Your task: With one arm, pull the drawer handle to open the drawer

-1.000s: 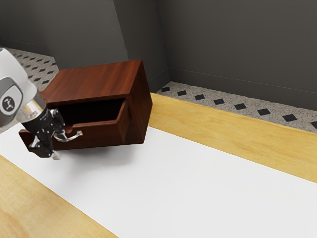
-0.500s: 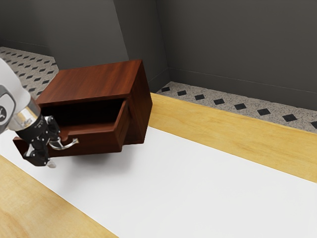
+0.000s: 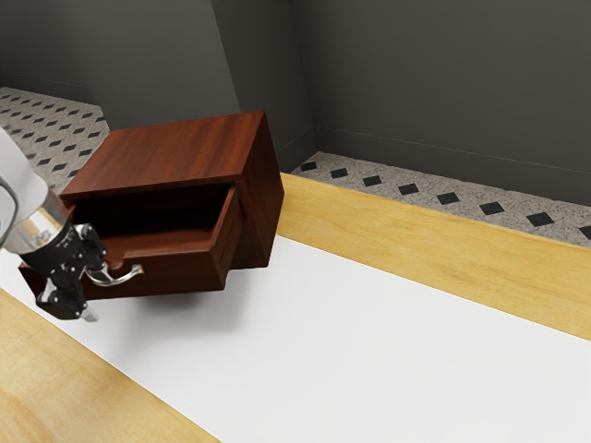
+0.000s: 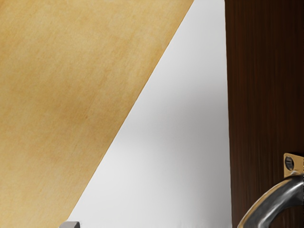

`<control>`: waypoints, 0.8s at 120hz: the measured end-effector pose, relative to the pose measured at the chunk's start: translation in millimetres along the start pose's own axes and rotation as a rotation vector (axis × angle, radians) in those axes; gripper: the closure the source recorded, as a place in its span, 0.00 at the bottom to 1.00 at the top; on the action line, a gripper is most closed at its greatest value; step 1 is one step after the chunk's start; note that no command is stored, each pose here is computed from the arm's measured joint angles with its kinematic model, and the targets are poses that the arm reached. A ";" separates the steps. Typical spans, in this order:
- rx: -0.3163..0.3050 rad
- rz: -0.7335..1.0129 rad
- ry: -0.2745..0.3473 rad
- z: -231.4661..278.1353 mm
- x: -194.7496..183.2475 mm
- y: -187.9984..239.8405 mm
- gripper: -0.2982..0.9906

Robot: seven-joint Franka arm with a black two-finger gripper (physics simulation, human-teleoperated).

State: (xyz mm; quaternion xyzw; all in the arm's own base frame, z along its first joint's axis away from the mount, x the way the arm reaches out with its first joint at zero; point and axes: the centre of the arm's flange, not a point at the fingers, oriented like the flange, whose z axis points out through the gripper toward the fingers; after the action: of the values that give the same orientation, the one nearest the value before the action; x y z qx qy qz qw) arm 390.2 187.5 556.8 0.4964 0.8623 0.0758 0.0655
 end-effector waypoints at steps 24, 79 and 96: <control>0.005 -0.002 -0.001 2.1 0.0 0.6 0.49; -0.010 -0.011 -0.012 0.0 1.7 4.9 0.50; -0.027 -0.011 -0.009 -7.0 2.4 7.9 0.50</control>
State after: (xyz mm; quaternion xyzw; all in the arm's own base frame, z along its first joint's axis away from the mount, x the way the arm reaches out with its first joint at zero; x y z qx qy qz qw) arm 394.4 193.0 565.1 0.4913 0.8635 0.0847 0.0766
